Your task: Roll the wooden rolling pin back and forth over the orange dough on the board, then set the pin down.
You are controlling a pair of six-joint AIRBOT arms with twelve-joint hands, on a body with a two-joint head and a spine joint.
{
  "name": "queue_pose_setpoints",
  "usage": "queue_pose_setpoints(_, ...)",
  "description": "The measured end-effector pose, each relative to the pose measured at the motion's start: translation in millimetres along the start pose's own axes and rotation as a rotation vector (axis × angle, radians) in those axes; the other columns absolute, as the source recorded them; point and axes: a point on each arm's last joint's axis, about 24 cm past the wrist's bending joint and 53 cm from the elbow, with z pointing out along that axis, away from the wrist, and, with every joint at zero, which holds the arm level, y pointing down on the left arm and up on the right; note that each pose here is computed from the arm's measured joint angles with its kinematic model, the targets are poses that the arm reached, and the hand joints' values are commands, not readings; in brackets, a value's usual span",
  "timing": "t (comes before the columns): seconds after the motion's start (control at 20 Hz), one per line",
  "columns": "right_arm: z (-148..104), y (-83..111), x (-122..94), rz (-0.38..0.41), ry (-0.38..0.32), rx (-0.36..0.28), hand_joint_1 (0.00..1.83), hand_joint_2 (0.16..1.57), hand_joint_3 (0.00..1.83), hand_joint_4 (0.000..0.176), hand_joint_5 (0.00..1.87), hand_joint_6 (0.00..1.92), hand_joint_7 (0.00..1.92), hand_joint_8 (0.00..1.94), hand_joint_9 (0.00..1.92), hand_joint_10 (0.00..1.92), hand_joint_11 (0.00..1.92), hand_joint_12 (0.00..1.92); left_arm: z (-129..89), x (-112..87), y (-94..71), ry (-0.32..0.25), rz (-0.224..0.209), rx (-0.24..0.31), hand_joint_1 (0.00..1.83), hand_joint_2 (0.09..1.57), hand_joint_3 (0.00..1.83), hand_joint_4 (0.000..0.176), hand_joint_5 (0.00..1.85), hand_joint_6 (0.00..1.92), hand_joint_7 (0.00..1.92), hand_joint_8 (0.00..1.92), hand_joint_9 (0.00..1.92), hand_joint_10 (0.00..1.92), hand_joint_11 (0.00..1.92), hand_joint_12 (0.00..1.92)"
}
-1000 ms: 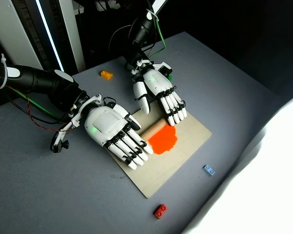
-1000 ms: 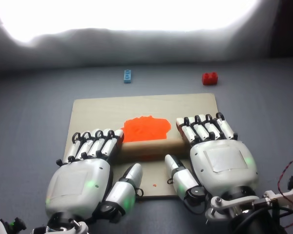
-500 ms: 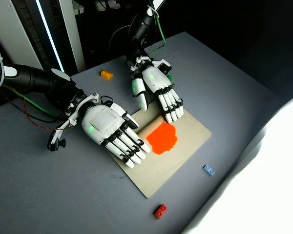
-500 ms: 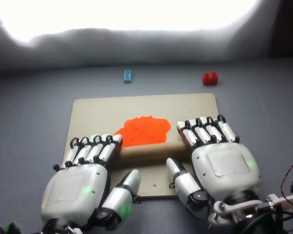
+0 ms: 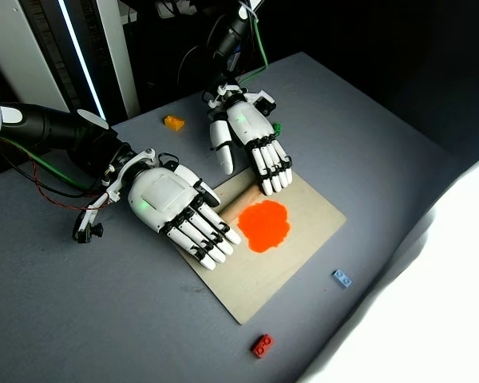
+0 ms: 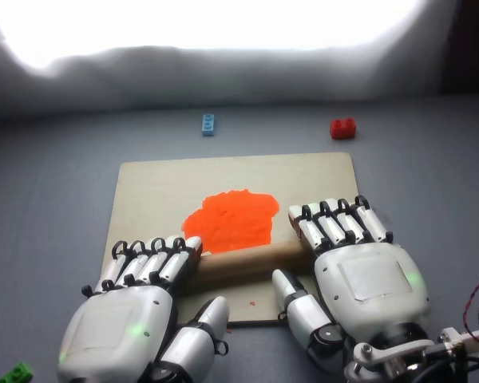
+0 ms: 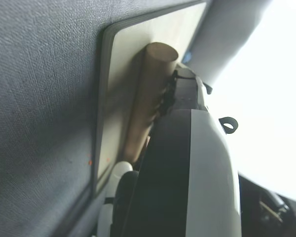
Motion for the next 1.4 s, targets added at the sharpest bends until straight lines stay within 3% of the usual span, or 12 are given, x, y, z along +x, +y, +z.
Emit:
queue_pose_setpoints(0.85, -4, -3.0, 1, -0.012, 0.007, -0.003, 0.00, 1.46, 0.00, 0.000, 0.20, 0.00, 0.25, 0.00, 0.21, 0.00, 0.00, 0.64, -11, 5.8, 1.0, 0.037, 0.010, 0.006, 0.00, 1.49, 0.00, 0.000, 0.25, 0.00, 0.26, 0.00, 0.21, 0.00, 0.00, 0.37)
queue_pose_setpoints(1.15, -6, -4.1, 2, -0.019, 0.009, -0.006, 0.00, 1.46, 0.00, 0.000, 0.18, 0.00, 0.22, 0.00, 0.18, 0.01, 0.00, 0.49, -4, 3.4, 5.2, 0.033, 0.014, 0.004, 0.00, 1.49, 0.00, 0.000, 0.23, 0.00, 0.25, 0.00, 0.20, 0.00, 0.00, 0.29)
queue_pose_setpoints(1.2, -6, -4.2, 2, -0.019, 0.010, -0.006, 0.00, 1.46, 0.00, 0.000, 0.18, 0.00, 0.23, 0.00, 0.19, 0.01, 0.00, 0.56, -2, 2.8, 5.8, 0.032, 0.017, 0.005, 0.00, 1.49, 0.00, 0.000, 0.24, 0.00, 0.26, 0.00, 0.23, 0.01, 0.00, 0.38)
queue_pose_setpoints(1.4, -6, -4.2, 2, -0.019, 0.011, -0.005, 0.00, 1.46, 0.00, 0.000, 0.21, 0.01, 0.26, 0.01, 0.21, 0.02, 0.00, 0.64, 3, 0.5, 5.7, 0.024, 0.016, 0.005, 0.00, 1.49, 0.00, 0.000, 0.26, 0.01, 0.27, 0.00, 0.22, 0.00, 0.00, 0.36)
